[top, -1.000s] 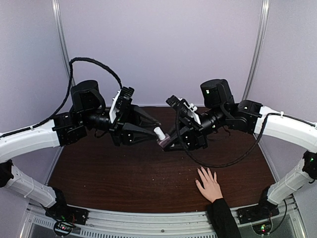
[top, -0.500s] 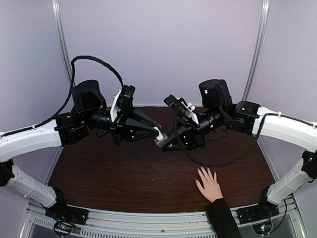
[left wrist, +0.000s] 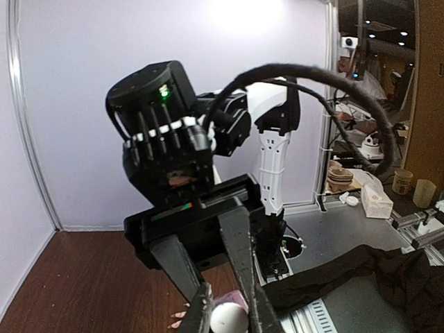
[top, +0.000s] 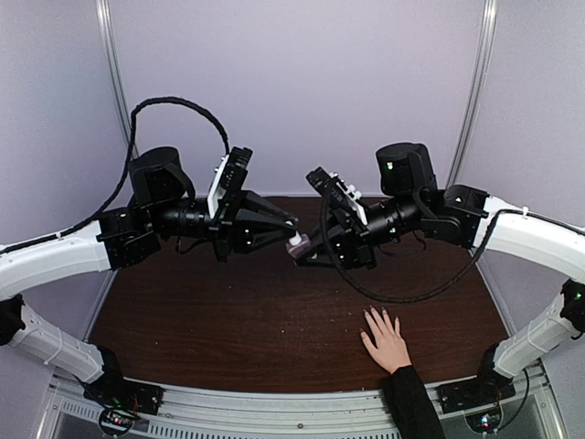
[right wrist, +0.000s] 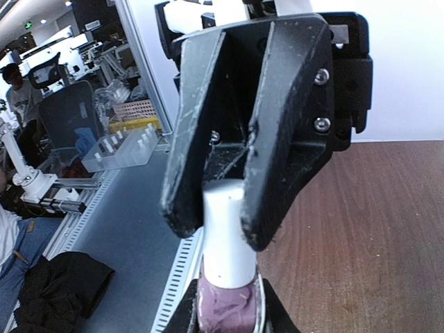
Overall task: Paint the nails
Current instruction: Unscrew the cap of the nail polish bottle.
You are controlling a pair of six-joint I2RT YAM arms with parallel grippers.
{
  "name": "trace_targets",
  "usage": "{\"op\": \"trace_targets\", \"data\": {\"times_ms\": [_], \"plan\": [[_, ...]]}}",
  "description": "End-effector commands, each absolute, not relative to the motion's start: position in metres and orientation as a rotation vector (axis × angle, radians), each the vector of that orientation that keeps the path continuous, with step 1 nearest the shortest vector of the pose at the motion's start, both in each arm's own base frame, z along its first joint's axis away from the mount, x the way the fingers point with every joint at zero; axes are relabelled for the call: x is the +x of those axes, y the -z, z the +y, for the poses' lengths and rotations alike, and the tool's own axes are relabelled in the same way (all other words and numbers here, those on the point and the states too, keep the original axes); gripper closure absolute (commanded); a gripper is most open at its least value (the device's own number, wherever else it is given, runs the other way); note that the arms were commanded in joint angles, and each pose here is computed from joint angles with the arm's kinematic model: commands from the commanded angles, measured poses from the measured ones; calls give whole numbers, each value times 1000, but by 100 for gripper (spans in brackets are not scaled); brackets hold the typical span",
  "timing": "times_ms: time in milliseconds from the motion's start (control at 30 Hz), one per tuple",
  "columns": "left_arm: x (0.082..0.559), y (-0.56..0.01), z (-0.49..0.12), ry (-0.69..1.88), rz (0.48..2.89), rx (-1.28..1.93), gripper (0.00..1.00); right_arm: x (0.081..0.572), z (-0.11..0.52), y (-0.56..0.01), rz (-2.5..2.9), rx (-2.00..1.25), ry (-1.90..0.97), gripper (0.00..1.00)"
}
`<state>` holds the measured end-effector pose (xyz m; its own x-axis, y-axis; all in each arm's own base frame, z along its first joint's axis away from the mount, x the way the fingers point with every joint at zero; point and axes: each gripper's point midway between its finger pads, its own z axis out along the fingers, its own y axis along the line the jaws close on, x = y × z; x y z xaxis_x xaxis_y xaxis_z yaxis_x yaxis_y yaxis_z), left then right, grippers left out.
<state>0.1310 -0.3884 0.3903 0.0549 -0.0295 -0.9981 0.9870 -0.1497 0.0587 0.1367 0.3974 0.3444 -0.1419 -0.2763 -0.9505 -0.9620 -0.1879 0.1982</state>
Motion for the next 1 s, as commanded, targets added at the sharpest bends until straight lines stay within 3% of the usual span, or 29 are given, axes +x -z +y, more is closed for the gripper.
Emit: {"op": "trace_targets", "data": {"times_ms": [0, 467, 567, 667, 800, 967], "plan": [[159, -388, -399, 1227, 1213, 1203, 100, 171, 398, -360, 1439, -1327, -1149, 100], [229, -379, -401, 1070, 1491, 849, 100, 245, 386, -347, 1611, -1072, -753, 100], [223, -384, -397, 1076, 1471, 858, 64, 242, 387, -343, 1617, -1094, -767, 100], [215, -392, -388, 1063, 1431, 892, 47, 236, 387, -341, 1613, -1126, -795, 100], [197, -401, -375, 1102, 1351, 1002, 39, 225, 385, -346, 1578, -1179, -887, 99], [167, -404, -371, 1168, 1226, 1174, 38, 192, 388, -357, 1453, -1296, -1072, 98]]}}
